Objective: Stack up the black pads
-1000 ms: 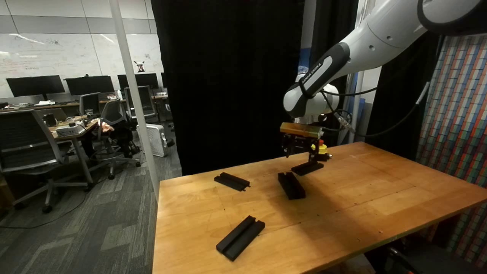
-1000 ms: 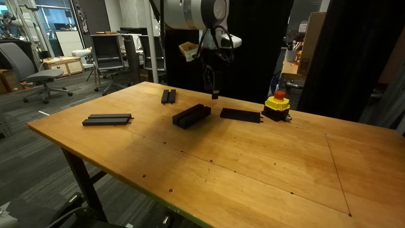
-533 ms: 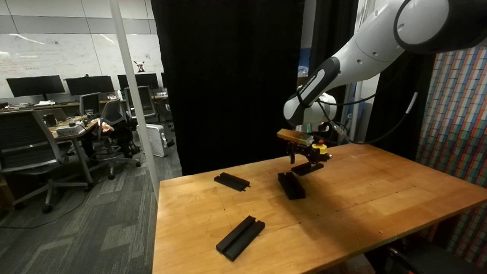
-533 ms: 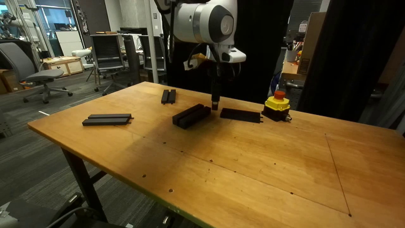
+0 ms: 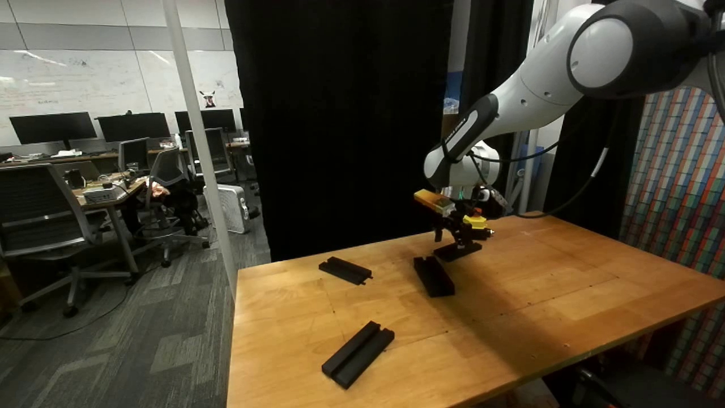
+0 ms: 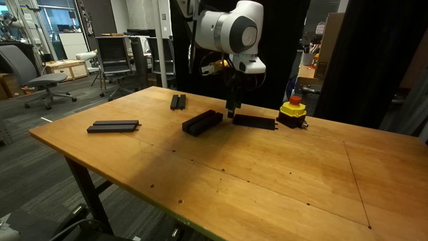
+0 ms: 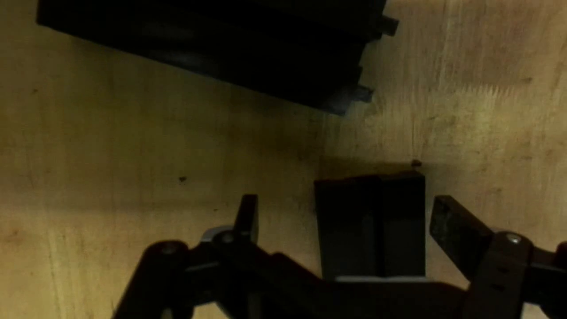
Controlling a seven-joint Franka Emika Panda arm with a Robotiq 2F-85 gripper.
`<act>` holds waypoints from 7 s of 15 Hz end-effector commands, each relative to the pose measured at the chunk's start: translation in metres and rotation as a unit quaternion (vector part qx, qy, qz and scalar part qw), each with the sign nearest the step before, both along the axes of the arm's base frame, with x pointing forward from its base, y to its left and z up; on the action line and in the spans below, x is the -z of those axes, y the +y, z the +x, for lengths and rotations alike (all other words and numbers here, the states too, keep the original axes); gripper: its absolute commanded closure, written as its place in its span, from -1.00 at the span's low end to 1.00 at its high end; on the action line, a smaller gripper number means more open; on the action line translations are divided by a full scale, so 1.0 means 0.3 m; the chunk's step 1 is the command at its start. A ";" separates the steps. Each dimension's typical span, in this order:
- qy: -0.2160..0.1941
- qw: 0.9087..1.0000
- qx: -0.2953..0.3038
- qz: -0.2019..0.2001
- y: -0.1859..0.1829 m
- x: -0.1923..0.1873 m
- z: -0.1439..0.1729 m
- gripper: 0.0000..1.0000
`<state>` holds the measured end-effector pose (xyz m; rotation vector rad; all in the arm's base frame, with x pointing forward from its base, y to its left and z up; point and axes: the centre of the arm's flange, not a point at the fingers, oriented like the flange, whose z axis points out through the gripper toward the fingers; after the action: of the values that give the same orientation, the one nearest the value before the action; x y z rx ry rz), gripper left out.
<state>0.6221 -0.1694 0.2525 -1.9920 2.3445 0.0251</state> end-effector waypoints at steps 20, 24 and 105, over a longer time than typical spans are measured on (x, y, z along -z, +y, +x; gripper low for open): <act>0.018 0.996 -0.082 -0.045 -0.155 0.126 0.131 -1.00; 0.016 0.994 -0.093 -0.049 -0.147 0.121 0.129 -0.32; -0.009 0.796 -0.603 -0.045 0.454 -0.040 -0.206 0.08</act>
<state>0.5659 -0.0377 0.2540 -3.0876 0.6630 -0.0015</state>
